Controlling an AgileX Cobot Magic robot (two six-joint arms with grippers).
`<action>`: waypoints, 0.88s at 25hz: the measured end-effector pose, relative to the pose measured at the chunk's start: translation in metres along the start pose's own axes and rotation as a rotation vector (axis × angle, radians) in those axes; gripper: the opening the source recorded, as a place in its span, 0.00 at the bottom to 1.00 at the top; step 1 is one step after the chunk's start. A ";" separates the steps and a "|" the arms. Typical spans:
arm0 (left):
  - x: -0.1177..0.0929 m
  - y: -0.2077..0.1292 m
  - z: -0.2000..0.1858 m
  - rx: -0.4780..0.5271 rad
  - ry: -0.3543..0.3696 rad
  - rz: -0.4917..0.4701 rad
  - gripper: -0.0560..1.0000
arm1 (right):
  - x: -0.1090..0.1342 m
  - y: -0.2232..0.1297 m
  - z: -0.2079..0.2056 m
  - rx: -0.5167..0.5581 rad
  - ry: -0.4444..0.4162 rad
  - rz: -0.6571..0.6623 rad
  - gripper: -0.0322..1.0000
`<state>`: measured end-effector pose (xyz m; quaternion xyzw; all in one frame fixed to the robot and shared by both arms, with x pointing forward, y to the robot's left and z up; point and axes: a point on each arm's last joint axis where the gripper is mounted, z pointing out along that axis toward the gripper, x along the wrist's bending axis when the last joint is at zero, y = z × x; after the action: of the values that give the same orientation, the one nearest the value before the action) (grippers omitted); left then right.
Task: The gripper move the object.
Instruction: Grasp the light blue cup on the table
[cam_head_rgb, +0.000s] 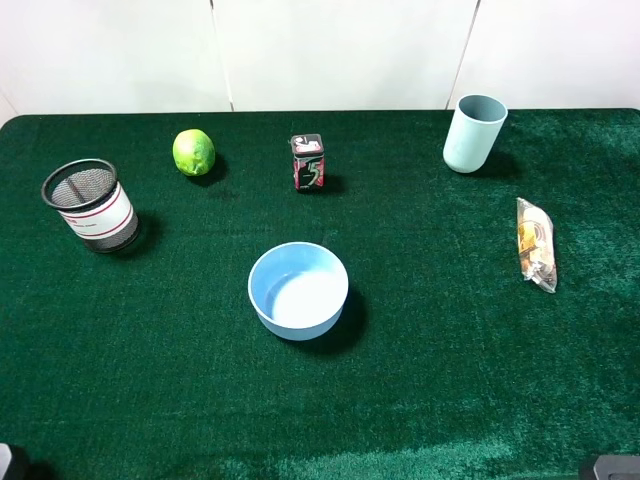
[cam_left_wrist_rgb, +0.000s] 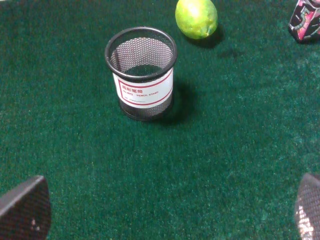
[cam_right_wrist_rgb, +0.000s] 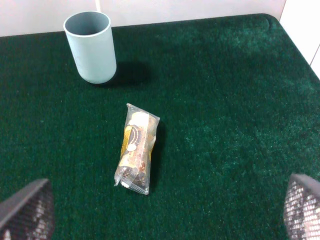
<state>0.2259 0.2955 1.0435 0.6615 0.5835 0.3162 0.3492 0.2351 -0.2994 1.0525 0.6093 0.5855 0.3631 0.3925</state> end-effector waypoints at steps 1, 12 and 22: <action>0.000 0.000 0.000 0.000 0.000 0.000 0.99 | 0.000 0.000 0.000 0.000 0.000 0.000 0.70; 0.000 0.000 0.000 0.000 0.000 0.000 0.99 | 0.000 0.000 0.000 0.000 0.000 0.000 0.70; 0.000 0.000 0.000 0.000 0.000 0.000 0.99 | 0.000 0.037 0.005 0.076 0.001 -0.001 0.70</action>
<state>0.2259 0.2955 1.0435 0.6615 0.5835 0.3162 0.3492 0.2555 -0.3004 1.0834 0.6233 0.5993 0.3409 0.3690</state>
